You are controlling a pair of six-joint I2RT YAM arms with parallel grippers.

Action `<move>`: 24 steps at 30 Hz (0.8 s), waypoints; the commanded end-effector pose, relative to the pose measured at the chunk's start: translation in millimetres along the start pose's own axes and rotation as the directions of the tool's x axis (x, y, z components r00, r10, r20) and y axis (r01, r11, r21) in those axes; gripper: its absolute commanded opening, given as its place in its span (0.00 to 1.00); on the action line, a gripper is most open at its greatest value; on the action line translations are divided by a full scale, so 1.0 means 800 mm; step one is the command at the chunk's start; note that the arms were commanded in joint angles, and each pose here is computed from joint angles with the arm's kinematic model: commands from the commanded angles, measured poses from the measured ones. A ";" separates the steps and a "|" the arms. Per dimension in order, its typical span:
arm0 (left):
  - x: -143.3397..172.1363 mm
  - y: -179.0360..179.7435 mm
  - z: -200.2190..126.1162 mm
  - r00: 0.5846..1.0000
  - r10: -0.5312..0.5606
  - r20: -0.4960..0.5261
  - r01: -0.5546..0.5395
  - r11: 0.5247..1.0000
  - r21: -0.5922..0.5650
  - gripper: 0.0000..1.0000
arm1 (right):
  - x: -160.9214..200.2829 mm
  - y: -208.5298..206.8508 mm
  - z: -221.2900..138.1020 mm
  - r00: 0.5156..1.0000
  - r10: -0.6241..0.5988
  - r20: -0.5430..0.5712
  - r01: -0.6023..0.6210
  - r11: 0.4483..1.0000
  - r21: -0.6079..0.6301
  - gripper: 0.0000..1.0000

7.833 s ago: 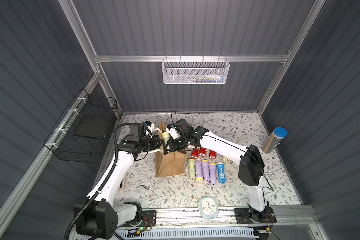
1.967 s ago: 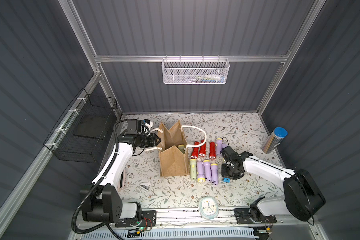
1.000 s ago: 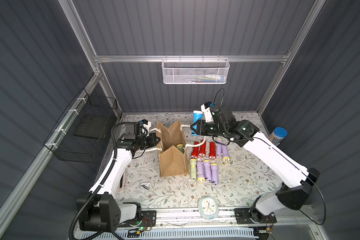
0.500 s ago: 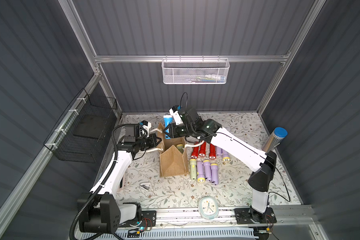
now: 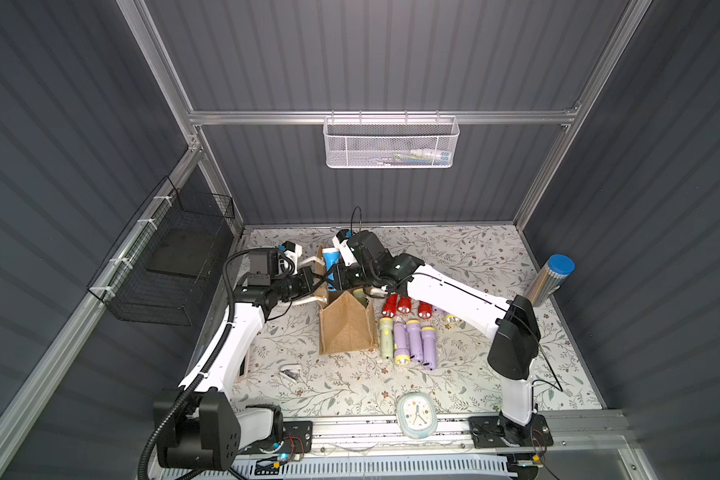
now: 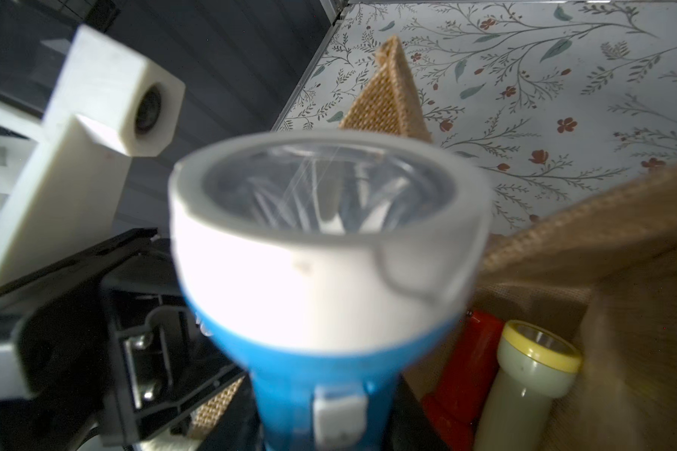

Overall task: Put the flashlights into the tote bags
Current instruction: Place the flashlight in the canvas bag.

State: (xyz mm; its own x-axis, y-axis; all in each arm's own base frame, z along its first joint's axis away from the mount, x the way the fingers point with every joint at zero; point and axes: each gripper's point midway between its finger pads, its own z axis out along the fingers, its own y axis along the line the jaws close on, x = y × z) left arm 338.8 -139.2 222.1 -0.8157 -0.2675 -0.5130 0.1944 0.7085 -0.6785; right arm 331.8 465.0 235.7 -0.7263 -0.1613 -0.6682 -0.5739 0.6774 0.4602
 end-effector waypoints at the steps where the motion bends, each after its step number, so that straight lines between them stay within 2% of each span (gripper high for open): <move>1: 0.002 -0.005 -0.007 1.000 -0.013 0.009 0.013 1.000 0.016 0.00 | 0.006 -0.005 0.004 1.000 -0.026 0.004 0.025 0.999 0.027 0.00; 8: -0.002 -0.007 -0.011 1.000 -0.018 0.025 0.018 1.000 0.011 0.00 | 0.070 -0.039 0.015 0.985 -0.027 -0.171 0.046 0.993 0.112 0.00; 13: 0.000 -0.006 -0.009 1.000 -0.024 0.018 0.024 1.000 0.013 0.00 | 0.107 -0.054 0.019 0.963 -0.040 -0.266 0.075 0.990 0.122 0.00; 19: 0.002 -0.006 -0.008 1.000 -0.023 0.016 0.023 1.000 0.019 0.00 | 0.150 -0.063 0.030 0.910 -0.051 -0.412 0.095 0.992 0.086 0.00; 24: 0.004 -0.007 -0.004 0.999 -0.034 0.003 0.034 0.999 0.040 0.00 | 0.168 -0.079 0.049 0.873 -0.006 -0.488 0.083 0.987 0.135 0.00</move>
State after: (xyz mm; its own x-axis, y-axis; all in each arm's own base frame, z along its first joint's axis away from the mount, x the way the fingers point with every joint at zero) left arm 335.9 -139.8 221.9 -0.8202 -0.2888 -0.4939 0.1748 0.6955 -0.6970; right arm 292.5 436.2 110.5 -0.8060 -0.4509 -0.3834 -0.5779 0.7395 0.3452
